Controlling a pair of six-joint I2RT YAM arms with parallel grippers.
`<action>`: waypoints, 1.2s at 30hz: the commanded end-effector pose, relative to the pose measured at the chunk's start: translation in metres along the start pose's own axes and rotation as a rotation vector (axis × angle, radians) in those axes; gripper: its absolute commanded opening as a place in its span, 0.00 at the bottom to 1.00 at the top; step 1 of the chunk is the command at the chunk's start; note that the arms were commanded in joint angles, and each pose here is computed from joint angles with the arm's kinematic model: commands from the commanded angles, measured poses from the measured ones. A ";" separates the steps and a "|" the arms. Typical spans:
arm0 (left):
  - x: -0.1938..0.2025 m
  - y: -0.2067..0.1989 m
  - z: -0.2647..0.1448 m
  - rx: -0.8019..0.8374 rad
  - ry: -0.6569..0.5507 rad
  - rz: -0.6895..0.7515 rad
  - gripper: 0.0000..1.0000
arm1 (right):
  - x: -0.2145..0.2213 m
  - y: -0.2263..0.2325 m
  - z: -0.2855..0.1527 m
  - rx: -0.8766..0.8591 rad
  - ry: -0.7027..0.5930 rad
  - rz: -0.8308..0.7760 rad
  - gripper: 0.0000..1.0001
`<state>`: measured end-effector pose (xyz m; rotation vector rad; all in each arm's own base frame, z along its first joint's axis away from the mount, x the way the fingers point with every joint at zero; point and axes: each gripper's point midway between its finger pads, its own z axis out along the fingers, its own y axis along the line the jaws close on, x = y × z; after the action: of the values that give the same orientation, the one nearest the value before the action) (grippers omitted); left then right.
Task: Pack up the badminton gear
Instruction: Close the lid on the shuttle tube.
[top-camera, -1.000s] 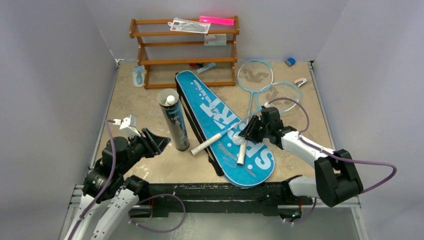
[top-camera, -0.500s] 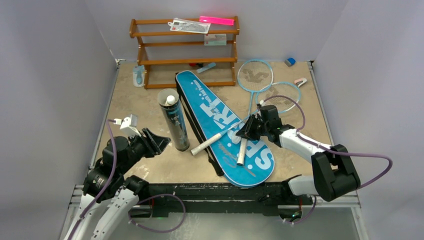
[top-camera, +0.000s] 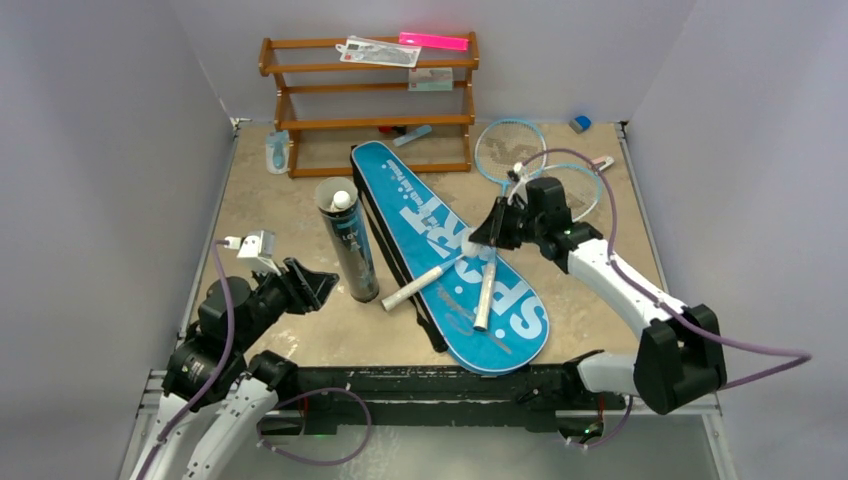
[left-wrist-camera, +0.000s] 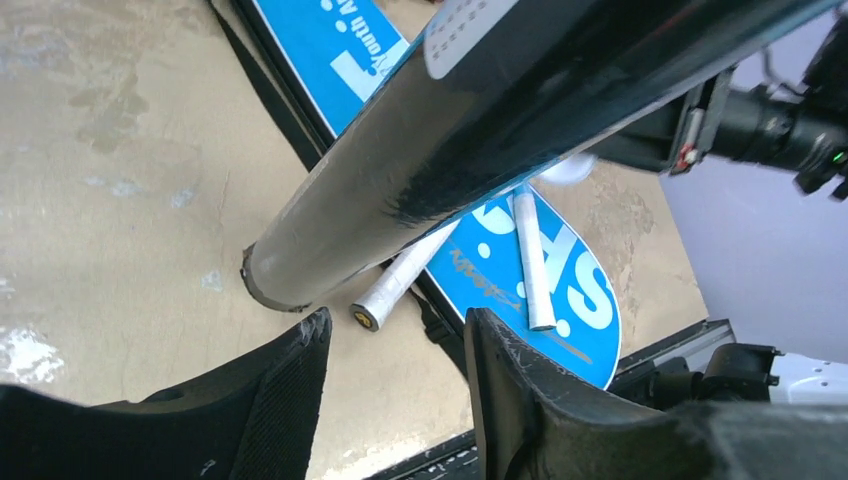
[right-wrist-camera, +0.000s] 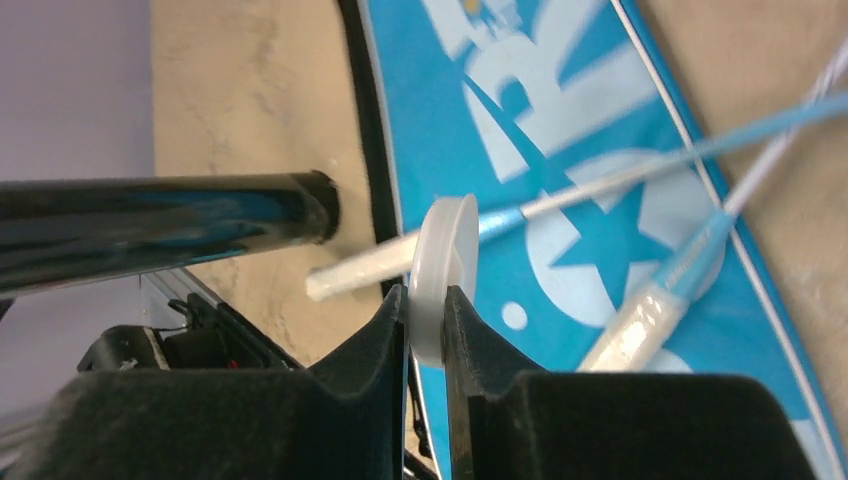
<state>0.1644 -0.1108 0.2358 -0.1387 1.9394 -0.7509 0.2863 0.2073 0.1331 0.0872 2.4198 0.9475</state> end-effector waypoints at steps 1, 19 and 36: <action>-0.031 -0.026 -0.011 0.114 -0.110 0.113 0.51 | -0.050 0.060 -0.044 -0.120 -0.110 -0.259 0.15; -0.066 -0.062 0.010 0.302 -0.258 0.570 0.91 | -0.123 0.239 -0.125 -0.396 -0.310 -0.735 0.18; -0.087 -0.061 0.055 0.261 -0.305 0.615 0.93 | -0.131 0.325 -0.114 -0.331 -0.435 -1.014 0.16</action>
<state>0.2287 -0.1474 0.3091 0.4467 1.5285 -0.5543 0.3008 0.3460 0.4564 -0.8270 1.6067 0.8157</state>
